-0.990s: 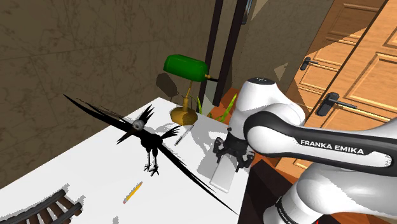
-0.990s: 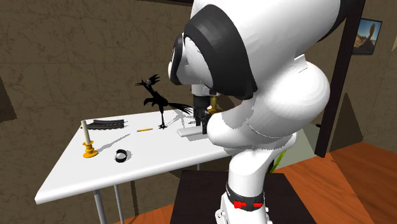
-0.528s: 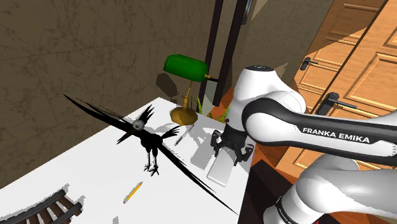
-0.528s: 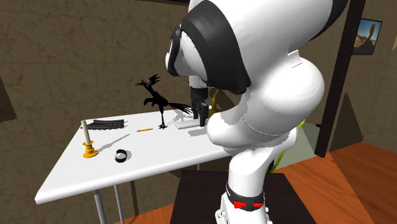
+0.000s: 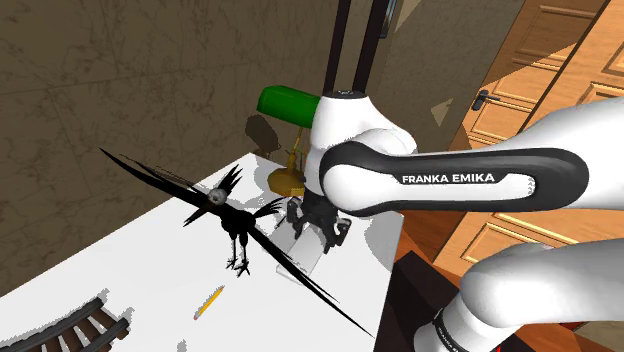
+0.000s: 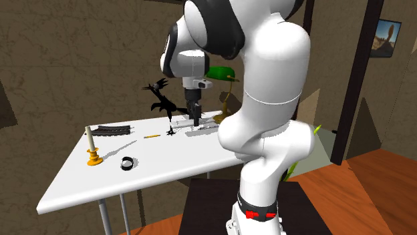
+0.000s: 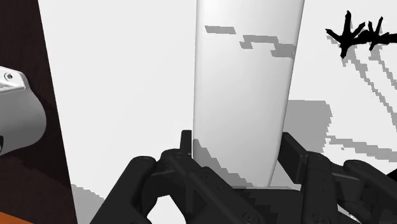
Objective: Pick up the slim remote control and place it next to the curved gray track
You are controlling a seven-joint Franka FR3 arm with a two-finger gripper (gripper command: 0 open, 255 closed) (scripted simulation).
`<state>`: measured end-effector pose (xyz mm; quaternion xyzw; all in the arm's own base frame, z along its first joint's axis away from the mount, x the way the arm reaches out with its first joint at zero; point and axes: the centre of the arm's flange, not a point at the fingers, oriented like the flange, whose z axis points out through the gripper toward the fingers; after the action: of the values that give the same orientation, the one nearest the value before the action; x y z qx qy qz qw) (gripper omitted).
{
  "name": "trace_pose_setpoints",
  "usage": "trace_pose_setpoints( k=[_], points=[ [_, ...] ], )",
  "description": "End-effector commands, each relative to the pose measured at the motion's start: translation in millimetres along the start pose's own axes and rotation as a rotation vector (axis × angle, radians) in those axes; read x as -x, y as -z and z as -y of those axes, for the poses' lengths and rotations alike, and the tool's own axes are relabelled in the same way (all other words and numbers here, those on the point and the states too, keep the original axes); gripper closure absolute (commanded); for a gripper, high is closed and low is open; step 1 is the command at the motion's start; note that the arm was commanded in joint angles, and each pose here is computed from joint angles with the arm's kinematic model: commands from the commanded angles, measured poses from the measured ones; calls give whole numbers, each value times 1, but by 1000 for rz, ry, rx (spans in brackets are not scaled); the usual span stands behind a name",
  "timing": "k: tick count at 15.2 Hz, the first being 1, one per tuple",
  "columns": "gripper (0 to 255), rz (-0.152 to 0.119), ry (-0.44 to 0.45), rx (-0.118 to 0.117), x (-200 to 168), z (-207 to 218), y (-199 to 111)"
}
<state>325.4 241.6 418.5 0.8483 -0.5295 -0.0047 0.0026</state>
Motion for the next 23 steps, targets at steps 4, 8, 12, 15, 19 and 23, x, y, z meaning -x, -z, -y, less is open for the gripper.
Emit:
trace_pose_setpoints(
  k=[4, 8, 12, 15, 19, 23],
  points=[
    [255, 3, 0, -2, 25, 61, 0],
    [255, 3, 0, -2, 46, 110, 1],
    [255, 3, 0, -2, 66, 159, 1],
    [255, 3, 0, -2, 81, 195, 2],
    [255, 3, 0, -2, 101, 244, 2],
    [255, 3, 0, -2, 117, 283, 3]
  ],
)
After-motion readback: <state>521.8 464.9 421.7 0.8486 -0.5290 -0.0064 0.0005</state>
